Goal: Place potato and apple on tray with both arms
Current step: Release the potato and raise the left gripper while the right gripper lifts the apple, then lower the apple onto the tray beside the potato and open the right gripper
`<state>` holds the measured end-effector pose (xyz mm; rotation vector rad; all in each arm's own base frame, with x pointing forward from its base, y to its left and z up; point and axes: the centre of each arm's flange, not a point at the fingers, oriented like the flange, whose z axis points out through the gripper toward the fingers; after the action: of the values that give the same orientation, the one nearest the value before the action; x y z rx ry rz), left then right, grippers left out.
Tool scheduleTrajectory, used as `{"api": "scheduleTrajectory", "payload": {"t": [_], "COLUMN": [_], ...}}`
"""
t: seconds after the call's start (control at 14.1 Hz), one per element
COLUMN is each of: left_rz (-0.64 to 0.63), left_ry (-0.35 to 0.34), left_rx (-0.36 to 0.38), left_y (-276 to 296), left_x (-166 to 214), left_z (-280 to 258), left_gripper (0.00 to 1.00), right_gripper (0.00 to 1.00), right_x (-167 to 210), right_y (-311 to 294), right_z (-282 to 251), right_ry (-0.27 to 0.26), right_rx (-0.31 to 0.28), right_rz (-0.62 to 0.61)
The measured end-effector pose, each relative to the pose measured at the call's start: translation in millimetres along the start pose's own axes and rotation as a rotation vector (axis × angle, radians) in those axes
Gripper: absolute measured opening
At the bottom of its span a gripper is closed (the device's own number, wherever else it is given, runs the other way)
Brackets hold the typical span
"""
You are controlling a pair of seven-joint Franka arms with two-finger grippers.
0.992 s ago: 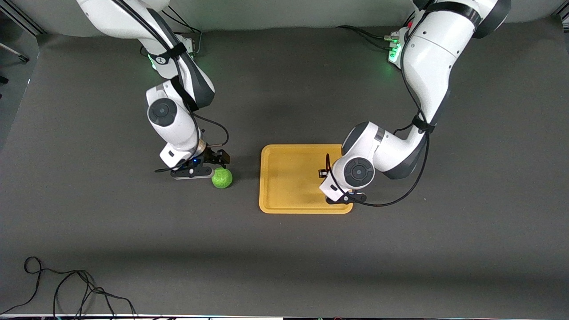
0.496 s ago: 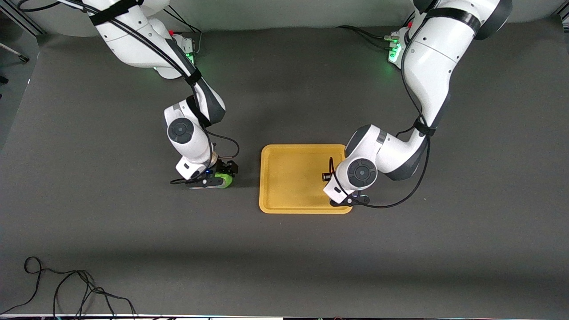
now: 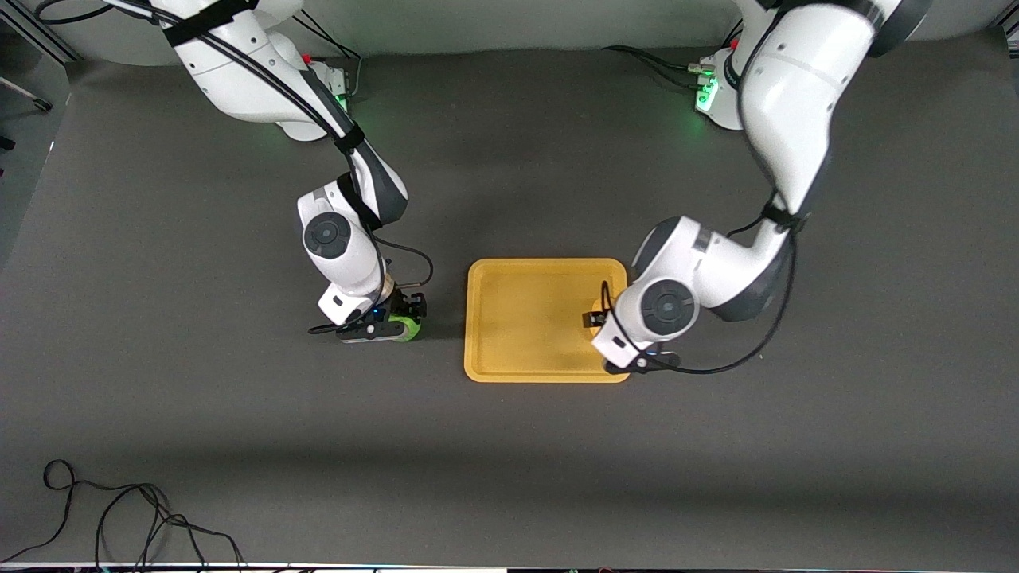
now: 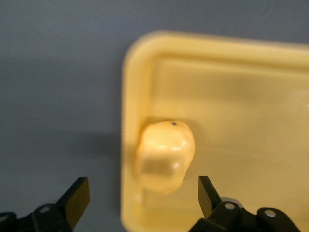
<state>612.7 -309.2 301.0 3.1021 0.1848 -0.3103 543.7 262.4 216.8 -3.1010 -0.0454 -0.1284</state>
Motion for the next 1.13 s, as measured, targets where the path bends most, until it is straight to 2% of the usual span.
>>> {"api": "scheduleTrajectory", "payload": {"t": [0.14, 0.28, 0.5, 0.64, 0.85, 1.13], "left_rz": [-0.031, -0.007, 0.052, 0.076, 0.056, 0.021], "left_ry": [0.091, 0.159, 0.196, 0.207, 0.241, 0.231], "left_rx": [-0.023, -0.003, 0.044, 0.067, 0.082, 0.089], "left_y": [-39.4, -92.1, -177.5, -225.7, -262.3, -285.4], "left_x": [0.6, -6.6, -25.8, -42.2, -54.6, -56.9], "left_z": [-88.8, -161.4, -237.5, -264.7, -260.2, -252.2], "left_gripper": [1.00, 1.00, 1.00, 1.00, 1.00, 1.00], "right_gripper": [0.70, 0.69, 0.69, 0.69, 0.69, 0.69], "right_x": [19.4, 39.5, 56.4, 61.1, 47.4, -8.2], "right_y": [1.4, -1.8, -10.9, -22.0, -80.1, -224.8], "right_z": [-44.8, -116.0, -232.2, -279.1, -298.9, -268.7], "right_ry": [-0.023, -0.055, -0.082, -0.070, -0.044, -0.048], "right_rx": [-0.018, -0.035, -0.044, -0.035, -0.015, -0.010], "right_rz": [0.013, 0.021, 0.021, 0.013, 0.026, 0.118]}}
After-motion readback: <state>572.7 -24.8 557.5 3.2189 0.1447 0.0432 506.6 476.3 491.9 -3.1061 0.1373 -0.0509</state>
